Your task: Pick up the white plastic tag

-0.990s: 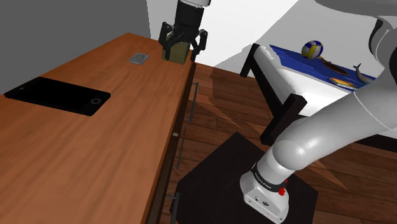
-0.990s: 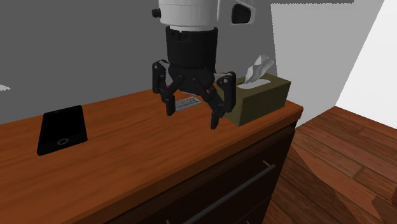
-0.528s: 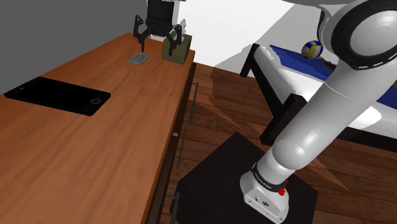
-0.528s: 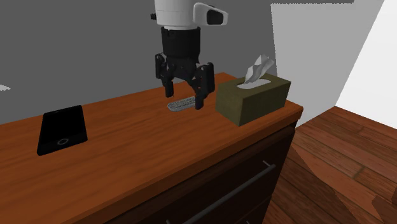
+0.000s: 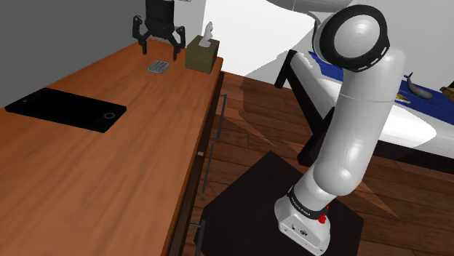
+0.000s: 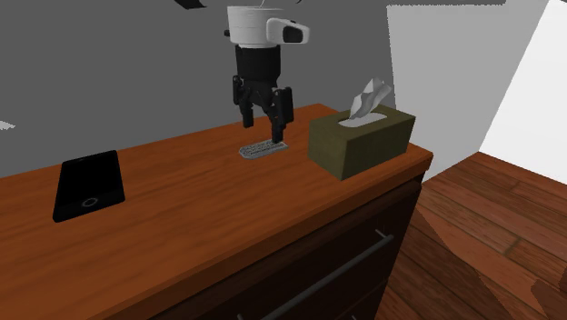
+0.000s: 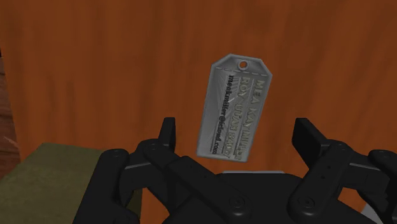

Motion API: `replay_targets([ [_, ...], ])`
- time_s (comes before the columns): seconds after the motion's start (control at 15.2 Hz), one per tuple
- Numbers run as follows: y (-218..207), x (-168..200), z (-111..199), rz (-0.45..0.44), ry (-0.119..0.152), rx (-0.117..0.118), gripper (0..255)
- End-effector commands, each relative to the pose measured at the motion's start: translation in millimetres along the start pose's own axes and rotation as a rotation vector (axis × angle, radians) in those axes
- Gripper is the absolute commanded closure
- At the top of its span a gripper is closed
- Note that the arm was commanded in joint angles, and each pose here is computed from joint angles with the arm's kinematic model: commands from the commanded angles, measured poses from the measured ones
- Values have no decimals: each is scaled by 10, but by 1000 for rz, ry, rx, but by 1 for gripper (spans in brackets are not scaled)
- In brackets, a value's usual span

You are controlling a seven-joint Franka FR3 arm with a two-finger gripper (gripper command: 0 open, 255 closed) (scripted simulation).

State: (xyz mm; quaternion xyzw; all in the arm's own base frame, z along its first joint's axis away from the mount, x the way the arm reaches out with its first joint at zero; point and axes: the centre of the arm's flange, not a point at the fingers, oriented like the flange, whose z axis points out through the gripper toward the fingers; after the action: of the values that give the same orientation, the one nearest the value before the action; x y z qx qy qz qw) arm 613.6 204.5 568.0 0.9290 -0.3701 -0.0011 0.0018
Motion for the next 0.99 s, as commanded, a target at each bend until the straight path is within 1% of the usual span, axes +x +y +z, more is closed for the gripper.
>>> replay_targets([
  [0.0,-24,26,111,7,0,0,0],
  [0.26,-25,26,323,7,0,0,0],
  [0.4,-25,26,353,7,0,0,0],
  [0.46,-23,26,354,7,0,0,255],
  [0.92,-21,27,349,7,0,0,255],
])
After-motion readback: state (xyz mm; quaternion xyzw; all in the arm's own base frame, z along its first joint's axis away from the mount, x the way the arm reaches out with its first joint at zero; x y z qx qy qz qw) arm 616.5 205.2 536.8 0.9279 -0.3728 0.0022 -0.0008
